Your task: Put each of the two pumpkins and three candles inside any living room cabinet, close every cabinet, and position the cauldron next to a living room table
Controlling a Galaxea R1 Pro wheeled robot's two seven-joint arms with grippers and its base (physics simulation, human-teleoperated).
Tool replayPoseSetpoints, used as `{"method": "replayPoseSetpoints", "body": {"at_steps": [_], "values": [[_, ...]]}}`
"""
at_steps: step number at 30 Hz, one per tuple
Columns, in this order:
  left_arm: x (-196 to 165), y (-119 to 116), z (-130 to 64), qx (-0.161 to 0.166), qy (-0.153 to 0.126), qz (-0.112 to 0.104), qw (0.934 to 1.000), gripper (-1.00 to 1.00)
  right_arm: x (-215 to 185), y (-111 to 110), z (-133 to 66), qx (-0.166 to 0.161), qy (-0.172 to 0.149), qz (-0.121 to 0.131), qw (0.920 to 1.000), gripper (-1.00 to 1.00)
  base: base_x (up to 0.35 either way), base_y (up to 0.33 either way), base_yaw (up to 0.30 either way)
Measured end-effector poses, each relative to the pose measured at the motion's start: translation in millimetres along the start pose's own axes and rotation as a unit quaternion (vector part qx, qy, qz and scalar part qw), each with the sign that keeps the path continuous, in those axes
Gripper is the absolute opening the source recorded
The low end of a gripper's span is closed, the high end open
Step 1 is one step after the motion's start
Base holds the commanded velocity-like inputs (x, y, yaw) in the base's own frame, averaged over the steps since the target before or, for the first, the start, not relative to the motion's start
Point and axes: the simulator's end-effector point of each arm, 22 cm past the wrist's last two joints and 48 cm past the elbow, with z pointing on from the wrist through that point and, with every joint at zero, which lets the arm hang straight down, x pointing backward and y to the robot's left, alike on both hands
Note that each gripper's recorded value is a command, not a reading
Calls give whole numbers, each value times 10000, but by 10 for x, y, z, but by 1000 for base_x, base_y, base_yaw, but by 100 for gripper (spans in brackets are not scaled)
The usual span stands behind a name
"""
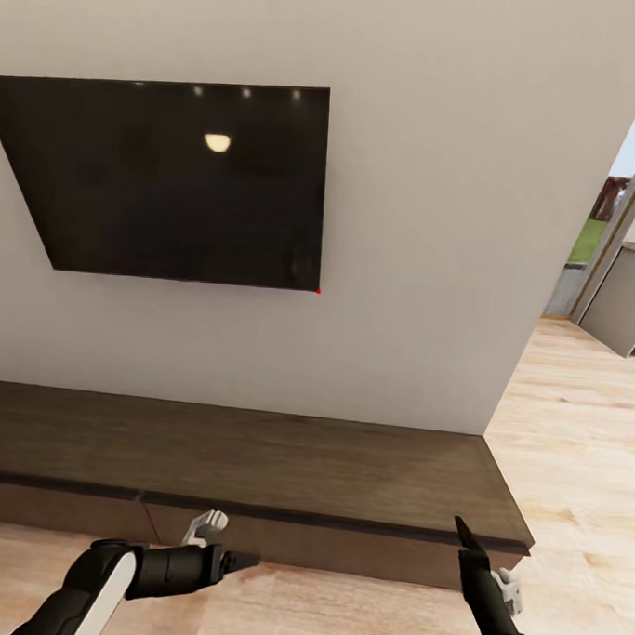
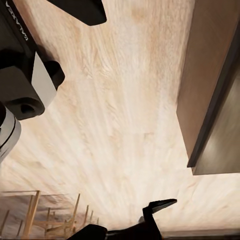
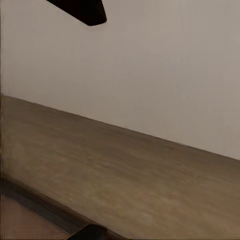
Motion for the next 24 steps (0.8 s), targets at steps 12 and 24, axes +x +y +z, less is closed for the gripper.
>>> {"method": "replayPoseSetpoints", "body": {"at_steps": [12, 24], "values": [[-40, -221, -127, 712, -71, -33, 9974, 100, 171, -468, -301, 50, -78, 515, 9986, 100, 0, 0, 0], [41, -150, -82, 1026, -48, -42, 9947, 100, 161, -608, -255, -96, -179, 553, 9983, 100, 0, 0, 0]]}}
